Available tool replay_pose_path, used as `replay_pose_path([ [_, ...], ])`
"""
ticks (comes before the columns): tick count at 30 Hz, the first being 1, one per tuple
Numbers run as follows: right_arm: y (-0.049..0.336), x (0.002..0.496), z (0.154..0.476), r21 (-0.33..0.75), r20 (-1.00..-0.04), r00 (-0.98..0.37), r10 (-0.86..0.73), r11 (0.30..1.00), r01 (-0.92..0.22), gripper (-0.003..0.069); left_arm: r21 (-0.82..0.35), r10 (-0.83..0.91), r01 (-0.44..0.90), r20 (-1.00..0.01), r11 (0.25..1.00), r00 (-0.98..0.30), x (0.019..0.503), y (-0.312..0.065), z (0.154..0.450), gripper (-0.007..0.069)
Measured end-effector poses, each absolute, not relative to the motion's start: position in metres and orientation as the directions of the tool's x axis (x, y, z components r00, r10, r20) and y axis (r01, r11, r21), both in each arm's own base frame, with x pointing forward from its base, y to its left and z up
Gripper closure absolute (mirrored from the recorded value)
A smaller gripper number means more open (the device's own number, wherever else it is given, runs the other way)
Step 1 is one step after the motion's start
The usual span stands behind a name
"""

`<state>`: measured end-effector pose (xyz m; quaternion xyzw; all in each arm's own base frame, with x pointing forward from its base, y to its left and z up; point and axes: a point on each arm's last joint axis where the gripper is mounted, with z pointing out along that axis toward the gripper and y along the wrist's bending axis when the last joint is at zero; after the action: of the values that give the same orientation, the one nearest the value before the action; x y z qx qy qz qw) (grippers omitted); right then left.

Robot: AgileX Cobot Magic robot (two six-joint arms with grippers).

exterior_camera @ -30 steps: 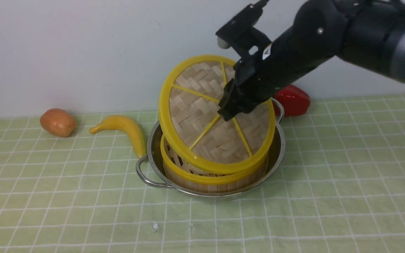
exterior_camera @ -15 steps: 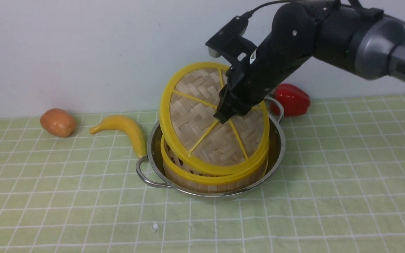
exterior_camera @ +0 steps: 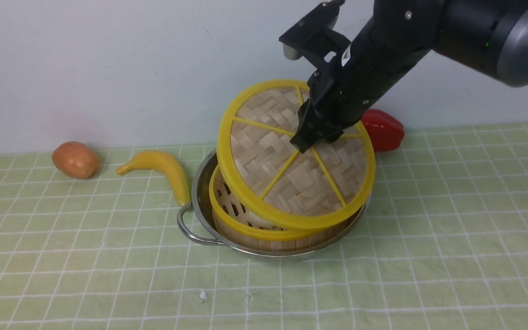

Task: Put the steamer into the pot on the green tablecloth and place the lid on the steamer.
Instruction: 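Place the bamboo steamer lid onto the steamer basket in the pot with the right gripper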

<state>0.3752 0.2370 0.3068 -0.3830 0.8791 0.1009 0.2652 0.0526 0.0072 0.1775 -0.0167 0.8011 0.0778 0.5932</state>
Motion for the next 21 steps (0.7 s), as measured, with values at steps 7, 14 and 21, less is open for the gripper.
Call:
replay_pose_path([
  [7,0.246,0.388,0.284,-0.012,-0.561,-0.566,-0.605,0.689,-0.725,0.0512,0.105,0.065,-0.119,-0.953,0.987,-0.296,0.053,0.007,0.177,0.0382],
  [14,0.250,0.394,0.281,-0.014,-0.602,-0.551,-0.578,0.698,-0.716,0.0512,0.105,0.065,-0.119,-0.953,0.987,-0.296,0.053,0.007,0.177,0.0382],
  [21,0.252,0.396,0.278,-0.006,-0.609,-0.550,-0.571,0.697,-0.717,0.0512,0.105,0.065,-0.119,-0.953,0.987,-0.296,0.053,0.007,0.177,0.0382],
])
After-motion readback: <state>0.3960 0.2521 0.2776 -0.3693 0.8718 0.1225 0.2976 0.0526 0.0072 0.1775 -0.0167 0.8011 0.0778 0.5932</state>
